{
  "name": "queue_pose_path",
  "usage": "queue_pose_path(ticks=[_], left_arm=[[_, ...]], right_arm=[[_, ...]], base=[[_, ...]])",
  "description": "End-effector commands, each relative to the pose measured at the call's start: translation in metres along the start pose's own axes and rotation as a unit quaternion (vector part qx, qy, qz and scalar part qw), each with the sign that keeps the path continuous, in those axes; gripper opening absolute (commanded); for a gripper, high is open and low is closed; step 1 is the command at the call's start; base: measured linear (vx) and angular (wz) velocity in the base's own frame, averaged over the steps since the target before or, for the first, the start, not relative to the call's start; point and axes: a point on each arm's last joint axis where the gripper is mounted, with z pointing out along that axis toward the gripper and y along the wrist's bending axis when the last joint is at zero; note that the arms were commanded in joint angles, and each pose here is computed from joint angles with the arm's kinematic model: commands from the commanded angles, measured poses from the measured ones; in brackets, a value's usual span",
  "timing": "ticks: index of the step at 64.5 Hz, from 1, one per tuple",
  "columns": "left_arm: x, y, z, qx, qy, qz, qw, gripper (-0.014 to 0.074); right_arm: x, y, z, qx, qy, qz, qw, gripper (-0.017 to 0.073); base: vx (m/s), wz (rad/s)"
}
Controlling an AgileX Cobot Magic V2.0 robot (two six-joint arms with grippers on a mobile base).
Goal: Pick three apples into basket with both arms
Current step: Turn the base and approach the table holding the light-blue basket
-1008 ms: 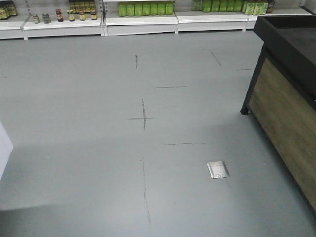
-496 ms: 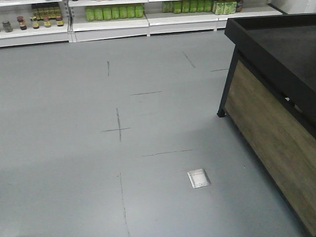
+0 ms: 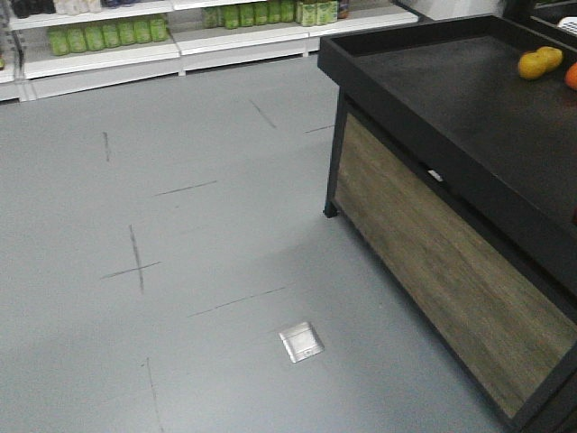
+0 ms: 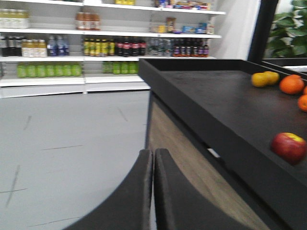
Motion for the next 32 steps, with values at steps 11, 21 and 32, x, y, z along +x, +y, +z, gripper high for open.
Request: queue_pose_path(ticks=[11, 21, 32], left_arm=[[-0.0059, -0.0009, -0.0011, 0.007, -0.042, -0.002, 0.999, -0.0006], [-0.0059, -0.0009, -0.0011, 0.007, -0.042, -0.002, 0.999, -0.0006], [-0.0059, -0.0009, -0.0011, 0.007, -0.042, -0.002, 0.999, -0.0006]], right_arm=[[-0.0034, -0.0004, -0.0005, 0.004, -0.039, -0.003, 0.999, -0.0004], [-0.0034, -0.0004, -0.0005, 0.004, -0.039, -0.003, 0.999, -0.0004], [-0.0034, -0.0004, -0.0005, 0.004, -0.039, -0.003, 0.999, -0.0004]], base=[[0.15, -0.49], [0.14, -0.54], [0.14, -0.53]])
